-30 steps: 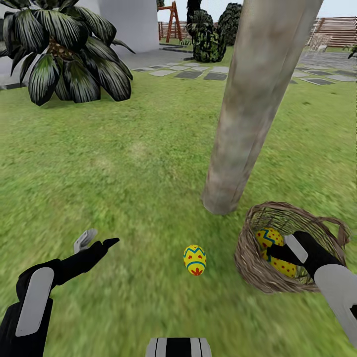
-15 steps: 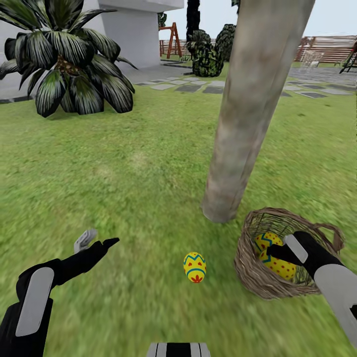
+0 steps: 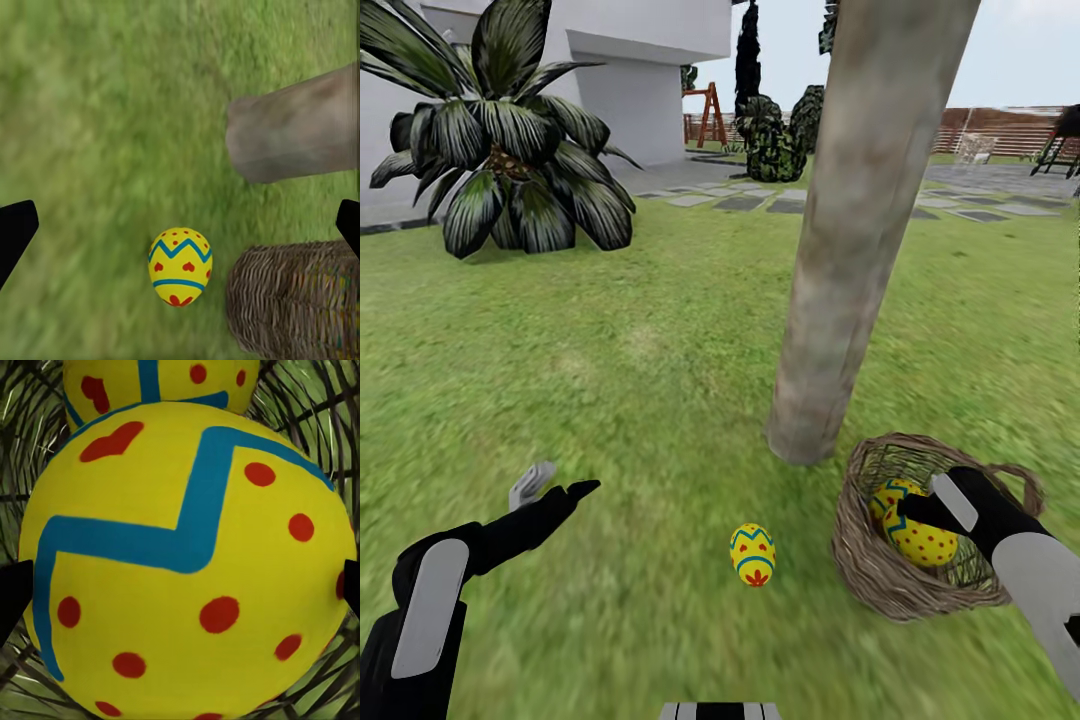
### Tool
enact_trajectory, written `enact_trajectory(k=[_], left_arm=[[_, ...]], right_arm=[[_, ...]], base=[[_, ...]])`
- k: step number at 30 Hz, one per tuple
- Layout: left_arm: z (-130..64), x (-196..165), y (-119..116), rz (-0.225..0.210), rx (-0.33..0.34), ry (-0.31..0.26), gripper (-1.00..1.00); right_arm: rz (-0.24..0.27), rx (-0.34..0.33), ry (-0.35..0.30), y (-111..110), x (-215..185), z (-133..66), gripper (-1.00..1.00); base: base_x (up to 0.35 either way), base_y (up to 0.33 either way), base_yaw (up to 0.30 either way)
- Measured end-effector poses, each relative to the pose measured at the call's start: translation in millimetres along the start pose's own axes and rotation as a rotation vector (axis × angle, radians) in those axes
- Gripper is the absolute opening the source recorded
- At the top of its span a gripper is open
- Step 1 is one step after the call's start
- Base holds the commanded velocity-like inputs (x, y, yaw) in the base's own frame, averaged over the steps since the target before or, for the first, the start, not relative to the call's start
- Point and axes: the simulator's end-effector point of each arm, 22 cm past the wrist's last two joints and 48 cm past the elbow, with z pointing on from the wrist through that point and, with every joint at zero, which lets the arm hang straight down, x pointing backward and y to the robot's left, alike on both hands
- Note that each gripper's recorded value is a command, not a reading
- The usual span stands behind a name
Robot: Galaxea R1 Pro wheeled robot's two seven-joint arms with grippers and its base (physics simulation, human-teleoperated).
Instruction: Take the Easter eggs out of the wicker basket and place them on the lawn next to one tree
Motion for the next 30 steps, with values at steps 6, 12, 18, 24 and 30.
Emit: enact_trajectory(k=[6,12,18,24,30], left_arm=[[-8.2,-6.2,-9.4,0.008,0.015,-0.017,1.0],[-16.5,-12.2,-18.2,0.018,0.028,-0.034,1.0],[-25.2,-18.0,-27.0,0.027,0.041,-0.052,1.0],[-32.6,-23.2,-35.5,0.029,0.055,-0.072,1.0],[-40.5,-27.4,-44.3,0.033,0.071,-0.086,1.0]], right_arm=[[-0.004,-0.008,-0.036,1.9,-12.4,-15.0,-1.0],[-0.004,-0.038,-0.104,10.1,-38.1,-40.3,-1.0],[-0.06,-0.095,-0.168,33.0,-69.2,-90.0,-1.0],[-0.137,-0.094,-0.33,41.0,-120.5,-181.4,-1.0],[0.014,-0.124,-0.539,4.8,-169.4,-257.6,-1.0]], base=[[0.0,0.0,0.0],[0.0,0.0,0.0],[0.0,0.0,0.0],[0.0,0.0,0.0],[0.0,0.0,0.0]])
